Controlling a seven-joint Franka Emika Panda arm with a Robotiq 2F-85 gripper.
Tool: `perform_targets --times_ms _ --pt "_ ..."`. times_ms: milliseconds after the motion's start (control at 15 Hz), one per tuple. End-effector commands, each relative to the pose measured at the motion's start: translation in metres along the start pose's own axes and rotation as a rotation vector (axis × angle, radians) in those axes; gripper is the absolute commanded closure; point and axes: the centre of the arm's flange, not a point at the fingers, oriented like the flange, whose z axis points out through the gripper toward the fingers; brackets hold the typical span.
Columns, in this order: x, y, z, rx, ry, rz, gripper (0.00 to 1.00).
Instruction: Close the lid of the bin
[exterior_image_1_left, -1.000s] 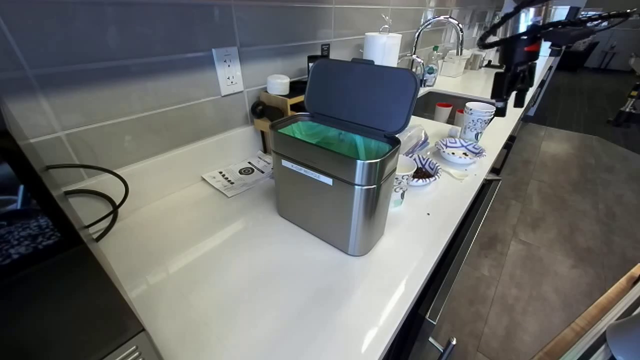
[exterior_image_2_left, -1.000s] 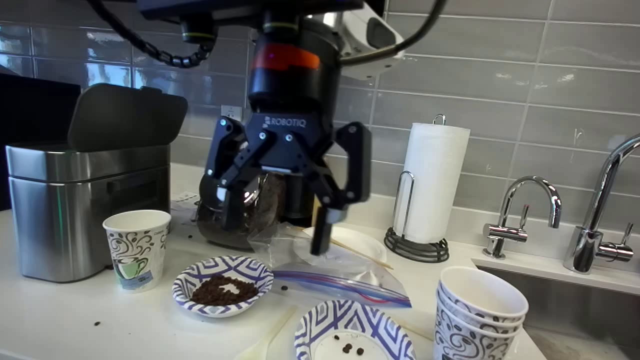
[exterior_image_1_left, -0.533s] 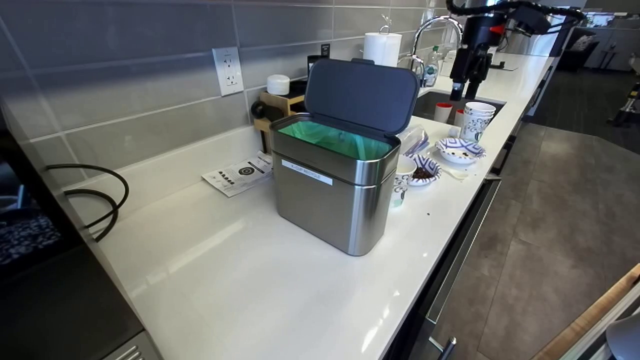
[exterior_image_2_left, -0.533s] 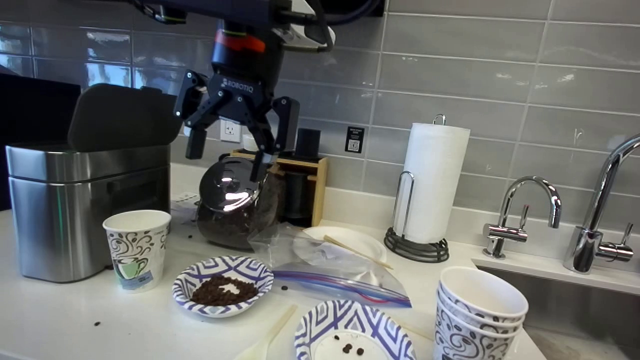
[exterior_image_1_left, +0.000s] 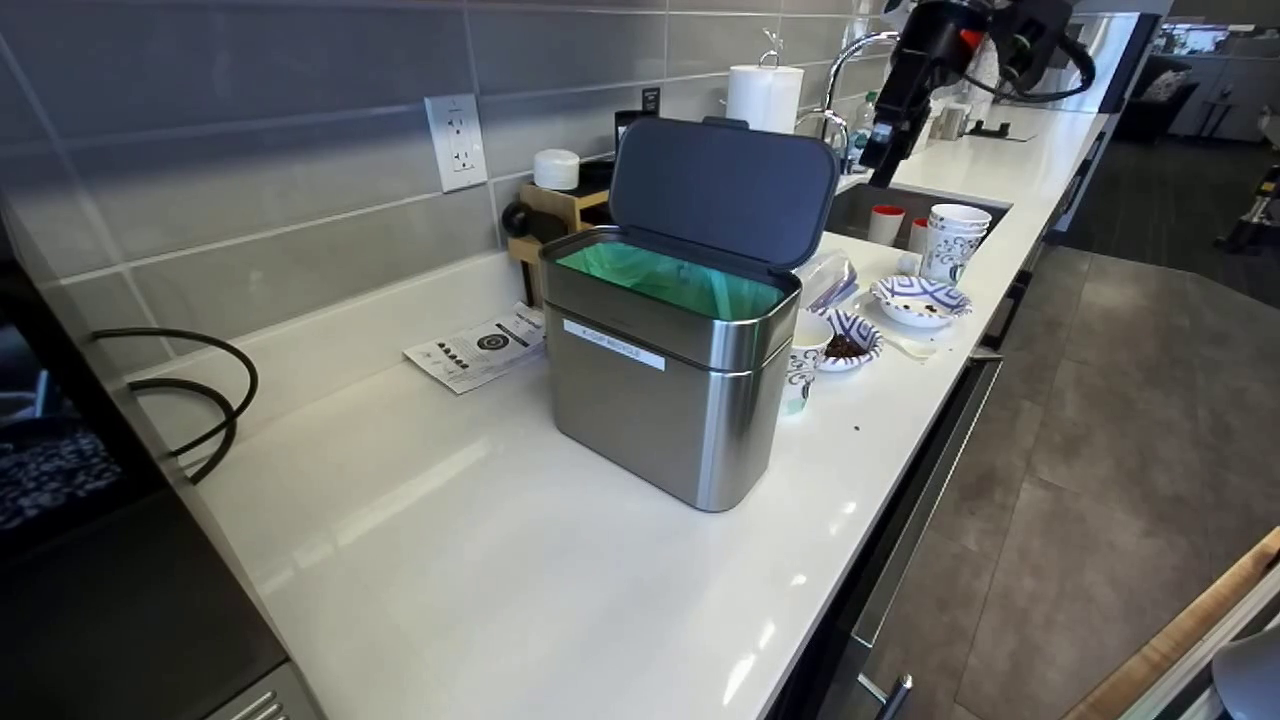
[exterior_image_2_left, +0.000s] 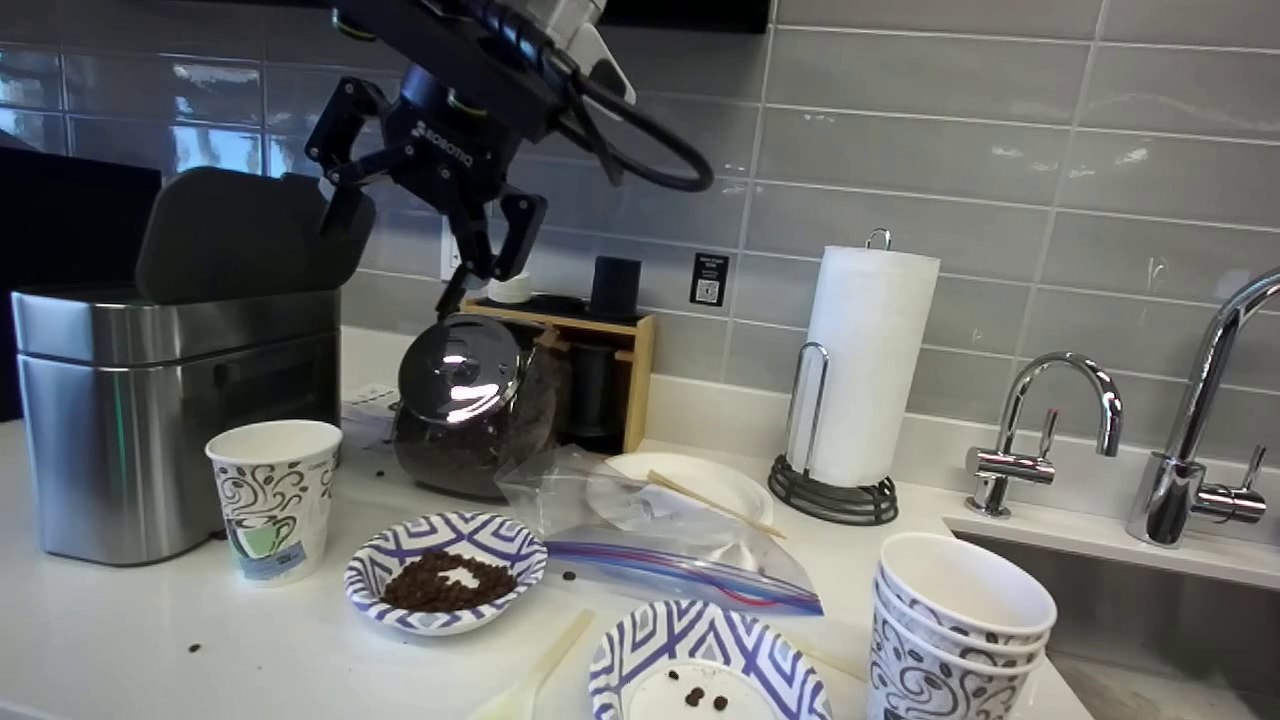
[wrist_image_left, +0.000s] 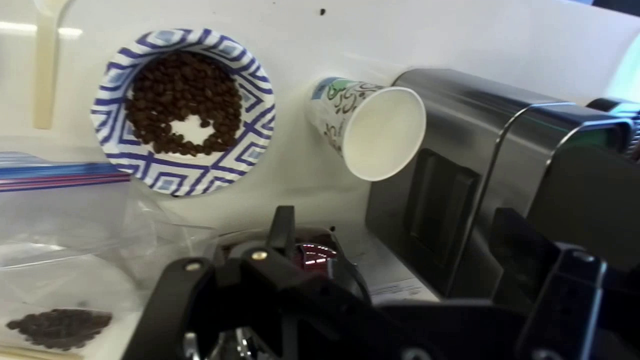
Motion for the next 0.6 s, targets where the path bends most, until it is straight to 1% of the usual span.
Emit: perform_targets --times_ms 0,200,267,333,400,533 --pt "0.022 0.0 0.003 0.166 -0.053 -0.094 0.0" --pt "0.033 -0.01 0.006 0.255 -0.09 -0.128 0.0" --pt "0.037 -0.015 0.01 0.255 -0.092 -0.141 0.0" --pt "0.04 -0.019 0.013 0.227 -0.082 -0.149 0.0" --pt "0.027 -0.017 0.01 0.213 -0.08 -0.125 0.0" --pt "0.034 -0.02 0.013 0.214 -0.087 -0.137 0.0"
